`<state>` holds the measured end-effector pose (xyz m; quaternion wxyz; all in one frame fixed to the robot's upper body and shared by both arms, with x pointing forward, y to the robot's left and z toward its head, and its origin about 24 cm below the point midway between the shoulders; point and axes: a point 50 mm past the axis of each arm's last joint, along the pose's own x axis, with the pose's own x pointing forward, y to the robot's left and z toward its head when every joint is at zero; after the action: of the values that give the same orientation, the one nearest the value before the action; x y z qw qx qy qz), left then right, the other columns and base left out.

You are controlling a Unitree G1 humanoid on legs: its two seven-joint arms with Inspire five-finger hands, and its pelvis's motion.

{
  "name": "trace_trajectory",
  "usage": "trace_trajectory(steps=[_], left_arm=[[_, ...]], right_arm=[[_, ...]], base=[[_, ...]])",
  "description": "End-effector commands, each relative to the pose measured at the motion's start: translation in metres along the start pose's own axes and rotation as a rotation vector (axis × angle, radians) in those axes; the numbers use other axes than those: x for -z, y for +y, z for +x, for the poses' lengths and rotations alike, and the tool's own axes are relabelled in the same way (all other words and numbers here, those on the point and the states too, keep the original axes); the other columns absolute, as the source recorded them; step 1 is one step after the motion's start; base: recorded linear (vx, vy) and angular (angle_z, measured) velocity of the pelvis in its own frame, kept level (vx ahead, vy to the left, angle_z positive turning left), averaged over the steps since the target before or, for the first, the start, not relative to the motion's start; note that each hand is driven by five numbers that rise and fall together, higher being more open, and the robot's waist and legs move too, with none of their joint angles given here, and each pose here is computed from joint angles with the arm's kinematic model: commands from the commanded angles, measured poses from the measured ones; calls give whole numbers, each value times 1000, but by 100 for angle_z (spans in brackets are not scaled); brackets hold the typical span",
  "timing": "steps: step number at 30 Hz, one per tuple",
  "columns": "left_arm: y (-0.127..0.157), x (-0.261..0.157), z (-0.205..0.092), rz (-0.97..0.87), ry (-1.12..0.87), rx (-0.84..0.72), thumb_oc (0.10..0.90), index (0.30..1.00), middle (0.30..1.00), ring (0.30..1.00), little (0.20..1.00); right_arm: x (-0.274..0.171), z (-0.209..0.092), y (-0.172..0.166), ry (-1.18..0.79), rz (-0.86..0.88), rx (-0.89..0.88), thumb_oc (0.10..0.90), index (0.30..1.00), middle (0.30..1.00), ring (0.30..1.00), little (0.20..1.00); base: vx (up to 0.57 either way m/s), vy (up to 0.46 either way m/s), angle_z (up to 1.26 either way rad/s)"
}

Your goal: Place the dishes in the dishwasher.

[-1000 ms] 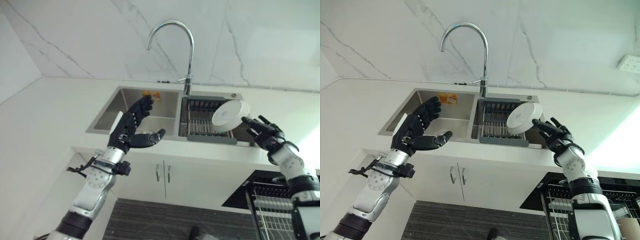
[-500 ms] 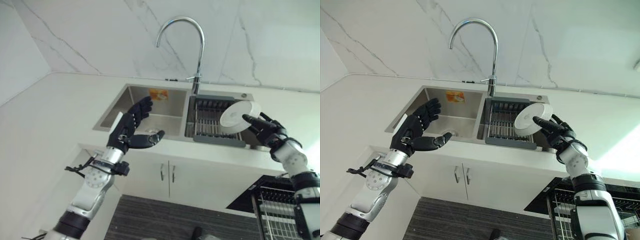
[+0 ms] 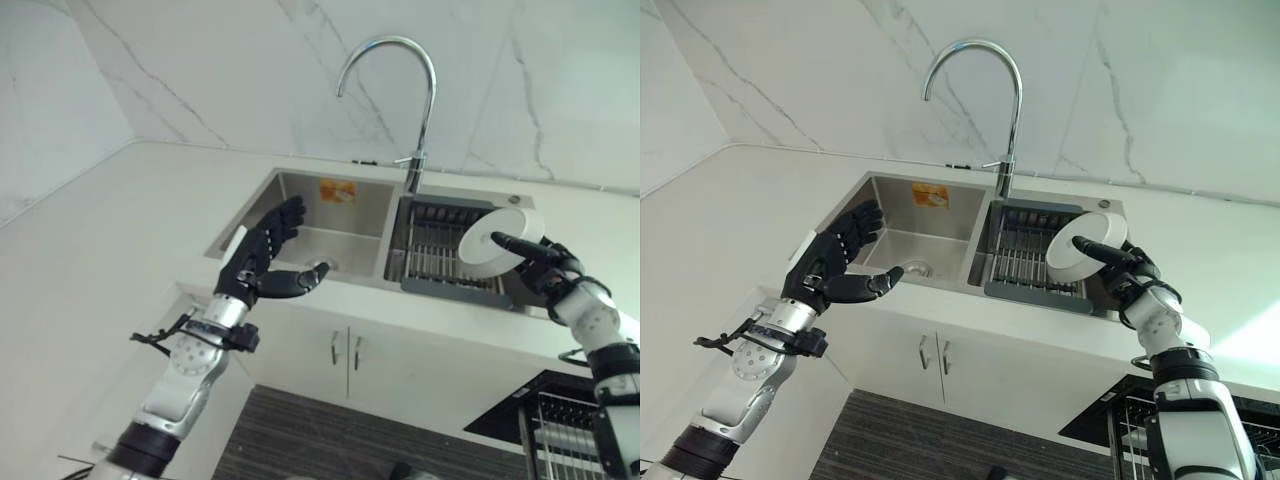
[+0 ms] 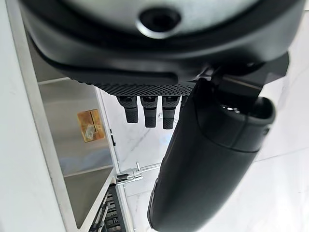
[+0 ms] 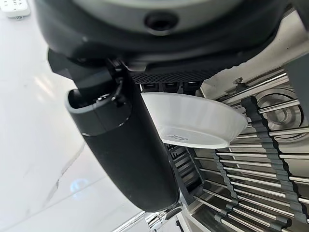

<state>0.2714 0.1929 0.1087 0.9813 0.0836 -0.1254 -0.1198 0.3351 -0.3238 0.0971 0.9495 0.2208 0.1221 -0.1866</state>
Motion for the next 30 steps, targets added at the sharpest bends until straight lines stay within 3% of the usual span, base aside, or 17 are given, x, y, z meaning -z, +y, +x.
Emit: trace_trajectory(steps=[1, 5, 6, 7, 23, 30], left_arm=[[4, -46, 15, 42, -223, 20, 800, 900, 900, 900, 900], [5, -46, 15, 48, -217, 15, 800, 900, 900, 900, 900], [5, -46, 14, 51, -215, 12, 800, 900, 900, 900, 900], [5, -45, 14, 53, -214, 12, 800, 900, 900, 900, 900], [8, -40, 9, 71, -174, -12, 800, 900, 900, 900, 900], [7, -41, 8, -13, -178, 9, 800, 900, 900, 900, 900]], right_arm=[[-74, -6, 28, -288, 81, -84, 800, 900, 900, 900, 900], [-77, -6, 26, -314, 96, -57, 800, 900, 900, 900, 900], [-80, -7, 25, -343, 103, -34, 499, 448, 448, 448, 448], [-82, -7, 23, -362, 106, -10, 400, 300, 300, 300, 300], [-83, -11, -17, -449, 70, 336, 400, 300, 300, 300, 300], [-94, -19, -1, -591, 27, 250, 400, 300, 300, 300, 300]], base=[[41, -69, 11], [16, -48, 10], [7, -57, 12], [7, -60, 15], [-9, -2, 11], [-39, 69, 7]])
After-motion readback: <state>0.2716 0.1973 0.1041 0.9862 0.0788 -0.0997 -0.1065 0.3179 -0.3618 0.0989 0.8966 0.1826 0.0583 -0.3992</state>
